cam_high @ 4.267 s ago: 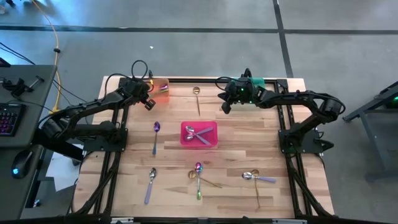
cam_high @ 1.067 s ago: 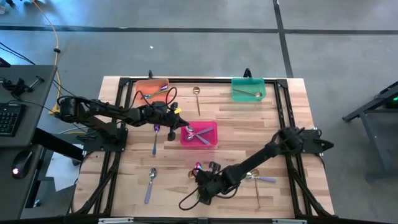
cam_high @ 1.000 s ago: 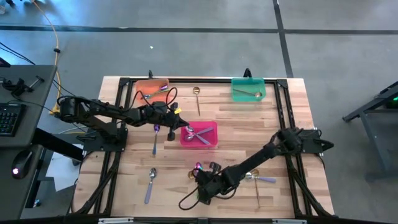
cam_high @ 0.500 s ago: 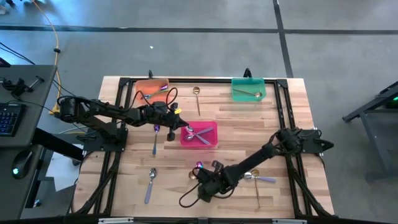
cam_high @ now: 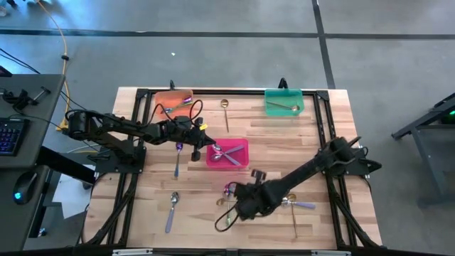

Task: Sort silverware by color (type)
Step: Put the gold spoon into the green bin

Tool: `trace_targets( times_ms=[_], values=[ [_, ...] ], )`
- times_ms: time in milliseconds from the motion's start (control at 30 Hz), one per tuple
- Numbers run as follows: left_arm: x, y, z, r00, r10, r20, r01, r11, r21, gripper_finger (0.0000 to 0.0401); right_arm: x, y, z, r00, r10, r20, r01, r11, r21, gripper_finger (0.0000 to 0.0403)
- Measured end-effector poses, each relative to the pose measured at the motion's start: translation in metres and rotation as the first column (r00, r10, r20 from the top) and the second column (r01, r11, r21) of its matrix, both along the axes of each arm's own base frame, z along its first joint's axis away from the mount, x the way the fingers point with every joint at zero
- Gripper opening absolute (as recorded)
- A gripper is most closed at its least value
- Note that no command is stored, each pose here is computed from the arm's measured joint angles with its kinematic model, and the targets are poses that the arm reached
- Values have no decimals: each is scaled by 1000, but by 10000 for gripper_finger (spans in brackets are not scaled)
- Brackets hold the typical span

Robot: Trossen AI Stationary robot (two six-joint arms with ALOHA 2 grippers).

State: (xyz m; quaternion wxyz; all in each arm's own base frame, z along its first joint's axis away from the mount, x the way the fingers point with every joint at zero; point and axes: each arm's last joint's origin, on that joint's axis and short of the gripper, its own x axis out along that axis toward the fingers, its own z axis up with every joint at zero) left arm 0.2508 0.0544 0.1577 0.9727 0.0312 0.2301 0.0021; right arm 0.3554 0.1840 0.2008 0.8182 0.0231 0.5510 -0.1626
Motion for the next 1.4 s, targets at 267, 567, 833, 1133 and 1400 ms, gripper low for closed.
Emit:
trace_targets(
  times_ms=[267,567,833,1133,1400],
  values=[
    [-1,4,0,1000,16,0,-16,1000,0,0,-13,-37,27,999,-51,11,51,999,8,0],
    [-2,11,0,998,55,2,-55,998,-22,0,18,-30,7,988,59,140,-84,980,182,74],
    [-2,11,0,999,50,4,-50,999,-13,0,28,-21,-21,990,98,102,-119,965,232,130],
    [-2,11,0,999,50,1,-50,999,-14,0,30,-1,-49,985,160,69,-172,947,271,113],
    [-2,10,0,999,44,0,-44,999,-6,0,32,-1,-68,987,156,29,-158,960,233,87]
  ],
)
